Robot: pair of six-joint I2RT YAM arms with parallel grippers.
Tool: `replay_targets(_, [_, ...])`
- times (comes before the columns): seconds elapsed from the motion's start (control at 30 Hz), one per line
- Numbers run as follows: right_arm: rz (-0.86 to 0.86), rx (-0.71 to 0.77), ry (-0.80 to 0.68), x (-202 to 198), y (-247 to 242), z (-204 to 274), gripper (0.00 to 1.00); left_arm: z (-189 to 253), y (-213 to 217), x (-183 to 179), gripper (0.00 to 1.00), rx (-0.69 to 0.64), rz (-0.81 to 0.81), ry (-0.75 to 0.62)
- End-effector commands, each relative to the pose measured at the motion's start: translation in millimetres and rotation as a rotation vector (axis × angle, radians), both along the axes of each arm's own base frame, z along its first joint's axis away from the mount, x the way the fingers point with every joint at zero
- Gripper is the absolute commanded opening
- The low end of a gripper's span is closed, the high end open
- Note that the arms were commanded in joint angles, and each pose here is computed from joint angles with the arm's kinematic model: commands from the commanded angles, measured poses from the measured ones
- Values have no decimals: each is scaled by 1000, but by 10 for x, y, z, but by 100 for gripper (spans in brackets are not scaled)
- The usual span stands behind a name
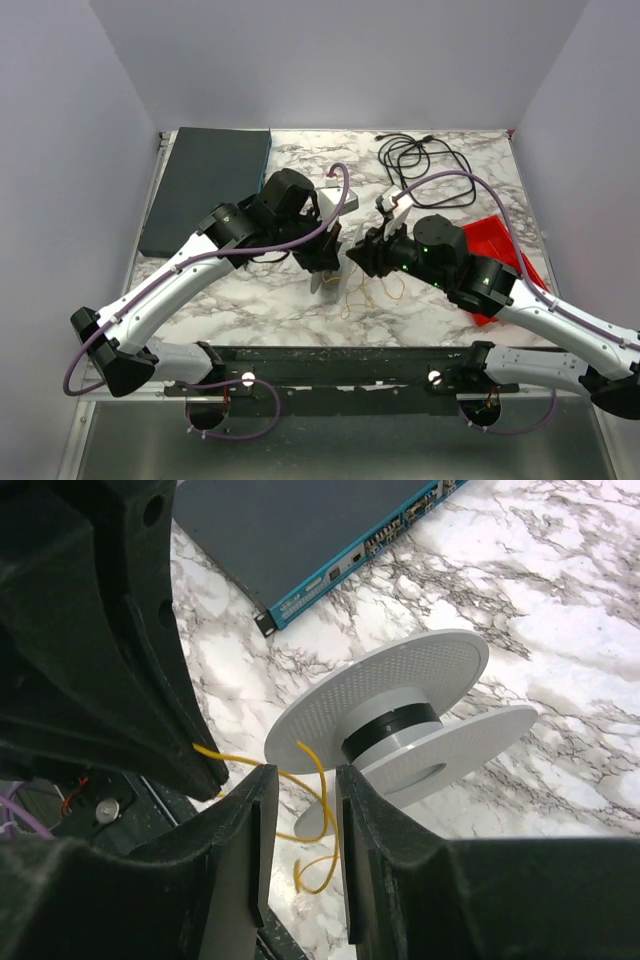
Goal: Wrap the cables
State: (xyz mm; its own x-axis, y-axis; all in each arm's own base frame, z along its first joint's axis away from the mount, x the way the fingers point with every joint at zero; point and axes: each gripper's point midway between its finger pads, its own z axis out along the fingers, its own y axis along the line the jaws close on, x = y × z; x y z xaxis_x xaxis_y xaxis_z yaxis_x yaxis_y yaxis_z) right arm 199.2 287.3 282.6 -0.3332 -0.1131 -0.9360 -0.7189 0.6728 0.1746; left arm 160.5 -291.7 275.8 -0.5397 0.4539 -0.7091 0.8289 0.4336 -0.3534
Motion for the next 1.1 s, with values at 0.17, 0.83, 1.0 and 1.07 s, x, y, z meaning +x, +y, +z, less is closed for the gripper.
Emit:
replay_targets(0.17, [47, -37, -27, -88, 29, -92, 41, 113, 19, -107, 0, -20, -73, 70])
replay_targets(0.83, [-75, -3, -161, 99, 153, 104, 45, 140, -7, -151, 0, -40, -90, 100])
replay_targets(1.0, [-79, 0, -161, 135, 221, 67, 45, 140, -15, -155, 0, -44, -94, 102])
replay_targets(1.07, [-105, 15, -174, 169, 191, 96, 46, 131, -15, -166, 0, -45, -97, 105])
